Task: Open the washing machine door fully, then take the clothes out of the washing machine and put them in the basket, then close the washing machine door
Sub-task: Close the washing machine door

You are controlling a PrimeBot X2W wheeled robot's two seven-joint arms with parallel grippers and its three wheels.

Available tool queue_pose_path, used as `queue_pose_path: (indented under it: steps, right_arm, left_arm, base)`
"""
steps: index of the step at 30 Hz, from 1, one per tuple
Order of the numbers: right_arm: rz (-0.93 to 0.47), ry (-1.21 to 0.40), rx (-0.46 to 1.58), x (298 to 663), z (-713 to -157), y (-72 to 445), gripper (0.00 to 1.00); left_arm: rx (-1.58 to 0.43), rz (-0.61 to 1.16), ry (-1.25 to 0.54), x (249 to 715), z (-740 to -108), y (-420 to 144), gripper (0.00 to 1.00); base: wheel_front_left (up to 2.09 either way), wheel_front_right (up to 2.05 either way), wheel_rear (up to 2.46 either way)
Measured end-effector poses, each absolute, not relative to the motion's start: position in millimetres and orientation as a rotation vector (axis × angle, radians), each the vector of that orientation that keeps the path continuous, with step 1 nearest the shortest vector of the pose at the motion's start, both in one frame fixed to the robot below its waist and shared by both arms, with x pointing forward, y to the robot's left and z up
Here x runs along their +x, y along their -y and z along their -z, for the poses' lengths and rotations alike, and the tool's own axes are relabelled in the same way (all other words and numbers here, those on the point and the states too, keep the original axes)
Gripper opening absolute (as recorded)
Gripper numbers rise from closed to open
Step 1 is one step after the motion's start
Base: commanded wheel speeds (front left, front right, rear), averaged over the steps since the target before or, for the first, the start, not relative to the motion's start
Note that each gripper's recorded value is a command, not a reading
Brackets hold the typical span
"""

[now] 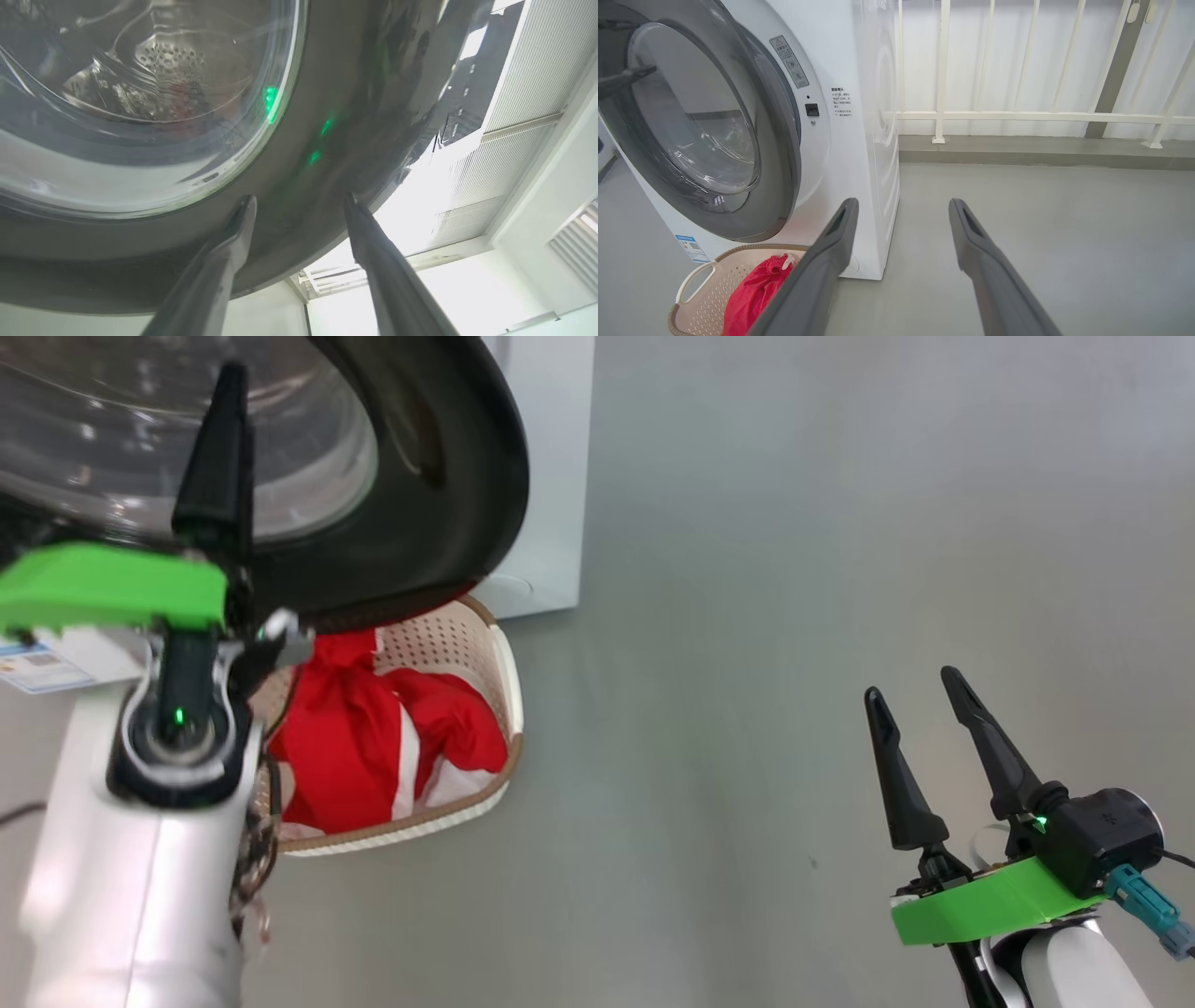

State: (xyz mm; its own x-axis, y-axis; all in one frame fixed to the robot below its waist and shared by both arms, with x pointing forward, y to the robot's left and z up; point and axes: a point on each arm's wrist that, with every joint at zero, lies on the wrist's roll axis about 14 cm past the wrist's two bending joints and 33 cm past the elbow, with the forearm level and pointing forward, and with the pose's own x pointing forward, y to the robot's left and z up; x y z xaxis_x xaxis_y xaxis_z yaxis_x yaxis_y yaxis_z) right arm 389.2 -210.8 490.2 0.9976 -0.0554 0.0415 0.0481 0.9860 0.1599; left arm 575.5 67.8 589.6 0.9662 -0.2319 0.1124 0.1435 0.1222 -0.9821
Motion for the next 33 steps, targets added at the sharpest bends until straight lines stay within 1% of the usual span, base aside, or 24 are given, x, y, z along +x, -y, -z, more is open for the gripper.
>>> queue_pose_path:
  steps: [4,9,13,17,22,26,33]
  right_arm:
    - [0.045,0.080,0.163,390,-501,209,1.00]
    - [0.037,0.115,0.161,388,-513,208,1.00]
    - [0.039,0.125,0.164,382,-517,209,1.00]
    - [0.043,0.139,0.167,375,-521,210,1.00]
    - [0.050,0.159,0.170,363,-527,212,1.00]
    - [0.066,0.179,0.169,350,-533,218,1.00]
    - [0.085,0.219,0.164,338,-545,225,1.00]
  left_arm:
    - [-1.185,0.261,0.024,555,-589,-91,1.00]
    - [-0.869,0.259,0.098,522,-584,-107,1.00]
    - [-0.669,0.257,0.146,498,-585,-119,1.00]
    - [-0.505,0.232,0.151,473,-576,-132,1.00]
    - [-0.377,0.191,0.141,440,-565,-146,1.00]
    - [-0.264,0.176,0.178,413,-570,-156,1.00]
    - [-0.135,0.112,0.228,377,-577,-177,1.00]
  base:
    - [0.00,0.00,0.00]
    - [0.00,0.00,0.00]
    - [0.00,0.00,0.00]
    - [0.00,0.00,0.00]
    - [0.00,0.00,0.00]
    - [0.00,0.00,0.00]
    - [0.00,0.00,0.00]
